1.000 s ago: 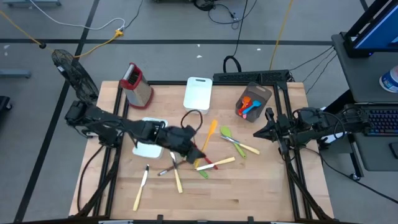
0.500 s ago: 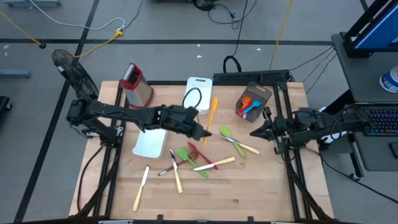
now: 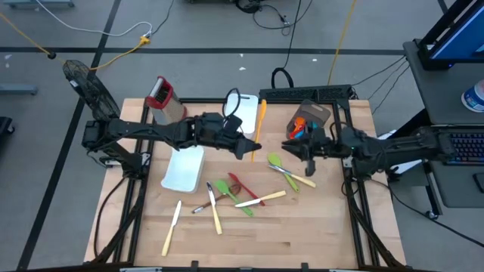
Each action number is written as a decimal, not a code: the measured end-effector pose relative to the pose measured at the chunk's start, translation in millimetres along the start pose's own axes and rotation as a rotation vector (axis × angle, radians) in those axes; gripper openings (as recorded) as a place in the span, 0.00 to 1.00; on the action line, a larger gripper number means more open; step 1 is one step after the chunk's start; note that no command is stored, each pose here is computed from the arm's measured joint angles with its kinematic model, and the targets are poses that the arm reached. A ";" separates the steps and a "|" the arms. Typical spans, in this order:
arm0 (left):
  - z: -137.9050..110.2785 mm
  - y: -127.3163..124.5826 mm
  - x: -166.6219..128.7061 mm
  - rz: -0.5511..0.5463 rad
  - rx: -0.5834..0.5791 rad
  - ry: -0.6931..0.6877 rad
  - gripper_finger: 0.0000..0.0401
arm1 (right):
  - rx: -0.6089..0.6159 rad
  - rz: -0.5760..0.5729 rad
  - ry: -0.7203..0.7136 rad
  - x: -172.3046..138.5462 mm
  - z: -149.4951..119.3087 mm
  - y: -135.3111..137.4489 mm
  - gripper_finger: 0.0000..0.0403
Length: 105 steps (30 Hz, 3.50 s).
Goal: Pick & Place Kitchen Items
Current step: Put the yellow spatula into the black bin
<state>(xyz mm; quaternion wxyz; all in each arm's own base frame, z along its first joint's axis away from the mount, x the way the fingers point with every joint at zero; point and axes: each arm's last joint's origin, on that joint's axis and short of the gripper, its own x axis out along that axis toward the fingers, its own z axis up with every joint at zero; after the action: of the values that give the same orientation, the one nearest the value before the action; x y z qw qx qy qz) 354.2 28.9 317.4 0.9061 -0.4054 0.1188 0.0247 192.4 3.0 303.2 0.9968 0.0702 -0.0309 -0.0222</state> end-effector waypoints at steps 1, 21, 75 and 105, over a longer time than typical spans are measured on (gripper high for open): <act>1.9 0.0 -0.2 -0.016 0.024 -0.002 0.09 | 0.000 -0.009 -0.014 3.0 0.1 -1.9 0.18; 13.6 -5.6 -2.5 -0.188 0.155 -0.016 0.09 | 0.221 0.166 -0.222 41.4 1.8 -48.8 0.58; 16.4 -21.6 8.2 -0.587 0.128 -0.010 0.09 | 0.220 0.513 -0.138 92.1 43.6 -43.8 0.57; 16.3 -19.7 9.0 -0.597 0.120 0.016 0.09 | 0.214 0.559 -0.153 90.6 46.1 -40.2 0.05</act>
<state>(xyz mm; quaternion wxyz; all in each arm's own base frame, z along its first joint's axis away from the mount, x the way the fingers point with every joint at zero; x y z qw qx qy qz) 368.9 27.3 340.1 0.8946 -0.3685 0.0030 -0.2528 278.2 -47.5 348.4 0.9460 0.1617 -0.1263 0.2510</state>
